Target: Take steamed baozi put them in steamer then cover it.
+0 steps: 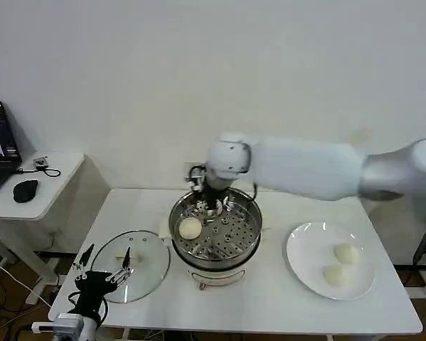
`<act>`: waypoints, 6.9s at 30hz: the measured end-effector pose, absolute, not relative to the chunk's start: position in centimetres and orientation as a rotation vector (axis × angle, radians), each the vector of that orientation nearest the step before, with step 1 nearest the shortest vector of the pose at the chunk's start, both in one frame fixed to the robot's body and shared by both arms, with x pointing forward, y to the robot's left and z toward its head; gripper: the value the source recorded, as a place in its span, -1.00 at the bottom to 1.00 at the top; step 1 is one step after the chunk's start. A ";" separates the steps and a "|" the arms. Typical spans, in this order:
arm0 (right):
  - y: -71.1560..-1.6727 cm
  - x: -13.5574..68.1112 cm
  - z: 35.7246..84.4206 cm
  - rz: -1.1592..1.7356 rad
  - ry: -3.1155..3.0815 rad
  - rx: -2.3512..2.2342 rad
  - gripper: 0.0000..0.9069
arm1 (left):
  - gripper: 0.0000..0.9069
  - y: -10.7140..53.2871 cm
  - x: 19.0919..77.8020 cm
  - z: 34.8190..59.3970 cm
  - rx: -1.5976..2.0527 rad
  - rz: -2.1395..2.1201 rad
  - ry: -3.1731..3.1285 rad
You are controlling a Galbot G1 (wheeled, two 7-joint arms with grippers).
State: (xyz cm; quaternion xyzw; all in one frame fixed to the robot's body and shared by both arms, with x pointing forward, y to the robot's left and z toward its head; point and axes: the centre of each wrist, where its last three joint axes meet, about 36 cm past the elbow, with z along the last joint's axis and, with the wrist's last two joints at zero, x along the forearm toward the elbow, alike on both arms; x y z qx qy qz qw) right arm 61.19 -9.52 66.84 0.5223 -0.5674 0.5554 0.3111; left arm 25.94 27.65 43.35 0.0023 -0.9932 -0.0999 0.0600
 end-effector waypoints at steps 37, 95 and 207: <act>-41.8 51.5 51.5 1.375 -1.309 1.226 1.00 | 1.00 27.9 25.1 41.3 0.009 -0.321 -2.936; -39.1 58.7 61.0 1.483 -1.422 1.245 0.42 | 1.00 27.8 25.3 42.0 0.014 -0.335 -2.954; -39.1 60.1 65.1 1.561 -1.508 1.195 1.00 | 1.00 30.6 26.7 42.5 0.029 -0.366 -2.978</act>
